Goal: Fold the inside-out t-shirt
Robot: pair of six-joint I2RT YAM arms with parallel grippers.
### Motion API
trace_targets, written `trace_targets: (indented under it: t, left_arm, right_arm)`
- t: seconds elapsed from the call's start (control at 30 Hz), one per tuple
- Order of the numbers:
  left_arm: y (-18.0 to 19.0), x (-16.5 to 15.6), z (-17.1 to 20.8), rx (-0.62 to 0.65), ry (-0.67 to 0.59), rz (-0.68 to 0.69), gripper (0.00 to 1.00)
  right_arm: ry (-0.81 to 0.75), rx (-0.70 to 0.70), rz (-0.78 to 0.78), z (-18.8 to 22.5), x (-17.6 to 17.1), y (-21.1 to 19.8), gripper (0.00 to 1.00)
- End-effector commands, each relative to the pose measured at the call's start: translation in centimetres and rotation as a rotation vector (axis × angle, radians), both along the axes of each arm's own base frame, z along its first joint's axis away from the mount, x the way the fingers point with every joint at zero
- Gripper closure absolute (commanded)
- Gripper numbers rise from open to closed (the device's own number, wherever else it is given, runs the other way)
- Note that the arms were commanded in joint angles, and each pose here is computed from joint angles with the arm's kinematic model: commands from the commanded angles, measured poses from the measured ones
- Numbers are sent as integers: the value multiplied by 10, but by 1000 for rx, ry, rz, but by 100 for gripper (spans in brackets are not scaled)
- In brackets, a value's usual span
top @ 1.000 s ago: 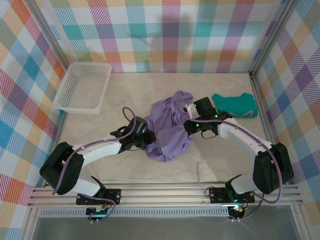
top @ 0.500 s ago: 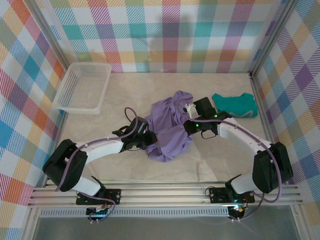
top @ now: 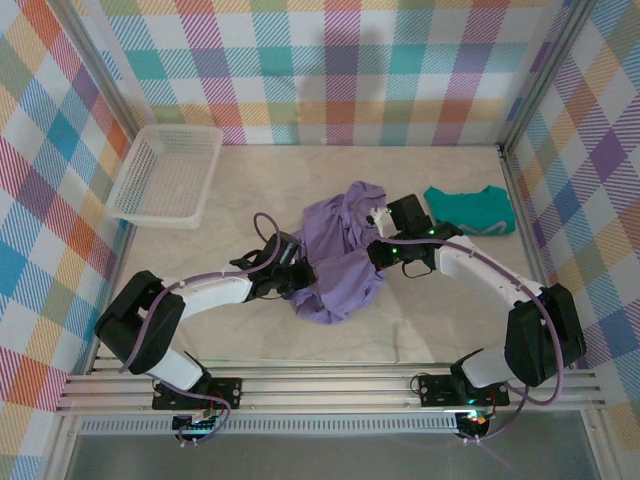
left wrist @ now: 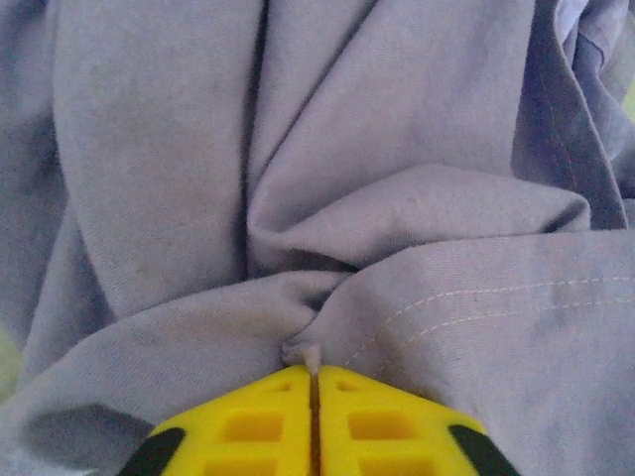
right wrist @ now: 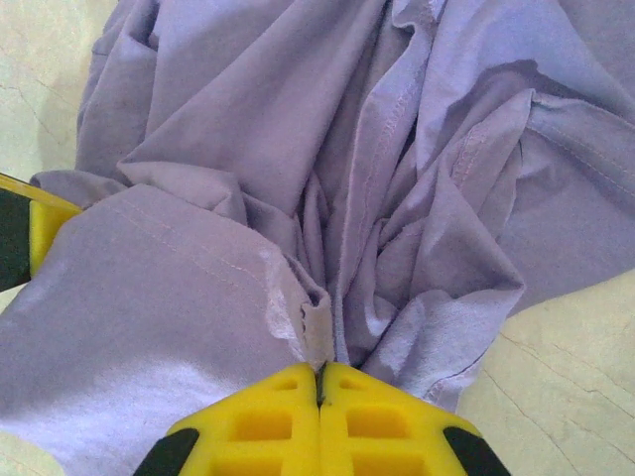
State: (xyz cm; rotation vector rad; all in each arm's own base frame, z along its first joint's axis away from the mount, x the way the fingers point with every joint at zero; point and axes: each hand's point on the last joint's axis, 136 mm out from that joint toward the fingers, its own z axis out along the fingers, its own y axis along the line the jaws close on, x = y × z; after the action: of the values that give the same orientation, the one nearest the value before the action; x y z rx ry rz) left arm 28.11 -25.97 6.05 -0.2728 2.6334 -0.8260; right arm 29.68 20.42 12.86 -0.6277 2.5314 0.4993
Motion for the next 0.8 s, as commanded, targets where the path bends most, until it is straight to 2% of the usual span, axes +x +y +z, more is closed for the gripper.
trace_targets:
  t: [0.0,0.1,0.2,0.33,0.4,0.6,0.77]
  left_arm:
    - [-5,11,19,-26,-60,-4,98]
    - [12,21,39,-24,-130,31,100]
    - [41,31,74,-35,-263,102,100]
    - [73,36,137,-93,-486,159,100]
    - [83,35,160,-106,-553,166,100]
    - [84,31,198,-117,-661,94,100]
    - [88,30,209,-88,-693,82,100]
  right_arm:
    - [-17,5,-13,5,3,-1,100]
    - [-55,20,-24,14,7,-2,100]
    - [-113,67,-52,32,12,-4,100]
    - [-209,208,-92,66,16,-9,100]
    - [-259,275,-81,82,15,-7,100]
    - [-301,478,79,119,-2,23,100]
    - [-288,564,110,133,-3,34,100]
